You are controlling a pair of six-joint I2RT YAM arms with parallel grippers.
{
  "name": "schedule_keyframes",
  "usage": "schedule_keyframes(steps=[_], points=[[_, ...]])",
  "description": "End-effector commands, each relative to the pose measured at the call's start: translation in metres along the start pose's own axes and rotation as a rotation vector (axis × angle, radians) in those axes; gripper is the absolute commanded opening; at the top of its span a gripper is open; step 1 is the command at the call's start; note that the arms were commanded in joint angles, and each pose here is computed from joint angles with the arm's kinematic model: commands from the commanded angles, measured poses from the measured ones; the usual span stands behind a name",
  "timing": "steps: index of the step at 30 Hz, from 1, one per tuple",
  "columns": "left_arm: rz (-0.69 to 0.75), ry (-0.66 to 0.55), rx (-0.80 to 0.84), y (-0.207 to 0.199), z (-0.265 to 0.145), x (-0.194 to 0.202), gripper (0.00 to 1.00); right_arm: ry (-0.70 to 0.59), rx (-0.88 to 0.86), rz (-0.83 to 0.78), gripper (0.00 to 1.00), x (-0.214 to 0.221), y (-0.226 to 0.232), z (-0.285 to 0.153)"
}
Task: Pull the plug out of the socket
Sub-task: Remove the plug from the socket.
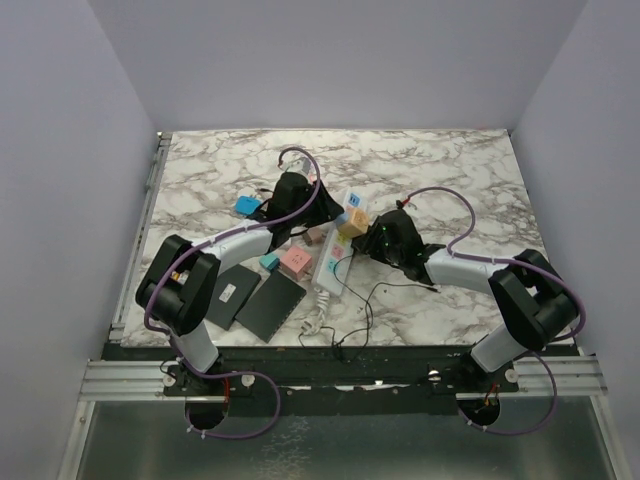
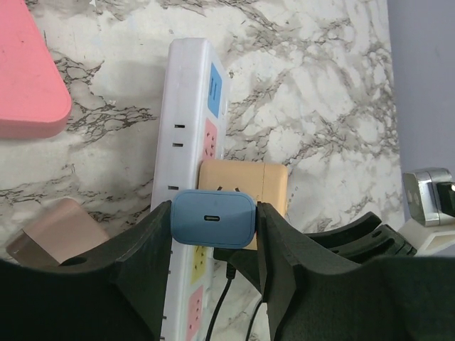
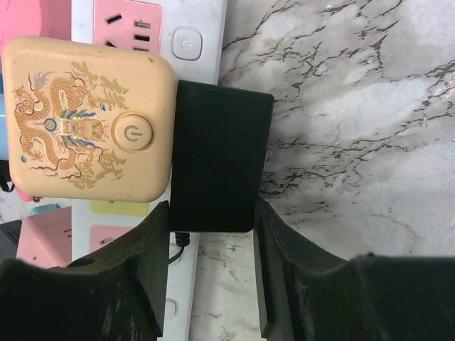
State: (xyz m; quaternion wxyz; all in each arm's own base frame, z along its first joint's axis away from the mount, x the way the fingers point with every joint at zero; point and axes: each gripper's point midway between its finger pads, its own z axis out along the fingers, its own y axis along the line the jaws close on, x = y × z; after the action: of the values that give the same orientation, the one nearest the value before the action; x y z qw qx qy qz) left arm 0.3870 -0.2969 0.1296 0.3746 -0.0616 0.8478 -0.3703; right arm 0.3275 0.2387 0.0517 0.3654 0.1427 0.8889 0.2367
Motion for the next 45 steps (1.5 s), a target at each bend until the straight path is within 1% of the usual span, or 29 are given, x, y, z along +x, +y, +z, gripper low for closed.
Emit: schedule_keyframes(steps=[1, 5, 11, 19, 25, 30, 39, 42, 45], points=[[0.138, 0.063, -0.135, 0.014, 0.003, 0.021, 0.03, 0.086, 0.110, -0.049, 0.00, 0.028, -0.032, 0.004], [0.173, 0.073, -0.157, 0.014, 0.004, 0.022, 0.03, 0.084, 0.121, -0.053, 0.00, 0.028, -0.034, 0.004], [0.156, 0.090, -0.138, 0.011, 0.005, 0.022, 0.03, 0.088, 0.127, -0.054, 0.00, 0.030, -0.037, 0.004], [0.065, 0.128, -0.081, 0.018, 0.003, 0.011, 0.00, 0.096, 0.121, -0.047, 0.00, 0.034, -0.038, 0.004], [-0.039, 0.165, -0.007, 0.028, 0.003, 0.016, 0.00, 0.106, 0.107, -0.041, 0.00, 0.035, -0.034, 0.005], [-0.078, 0.157, 0.011, 0.034, 0.000, 0.015, 0.00, 0.112, 0.105, -0.040, 0.00, 0.036, -0.034, 0.005], [-0.188, 0.114, 0.051, 0.040, -0.003, 0.010, 0.00, 0.127, 0.093, -0.023, 0.00, 0.040, -0.032, 0.006], [-0.197, 0.104, 0.055, 0.041, -0.004, 0.008, 0.00, 0.127, 0.094, -0.025, 0.00, 0.040, -0.032, 0.006], [-0.169, 0.075, 0.056, 0.038, -0.007, 0.001, 0.00, 0.128, 0.109, -0.029, 0.00, 0.040, -0.035, 0.007]])
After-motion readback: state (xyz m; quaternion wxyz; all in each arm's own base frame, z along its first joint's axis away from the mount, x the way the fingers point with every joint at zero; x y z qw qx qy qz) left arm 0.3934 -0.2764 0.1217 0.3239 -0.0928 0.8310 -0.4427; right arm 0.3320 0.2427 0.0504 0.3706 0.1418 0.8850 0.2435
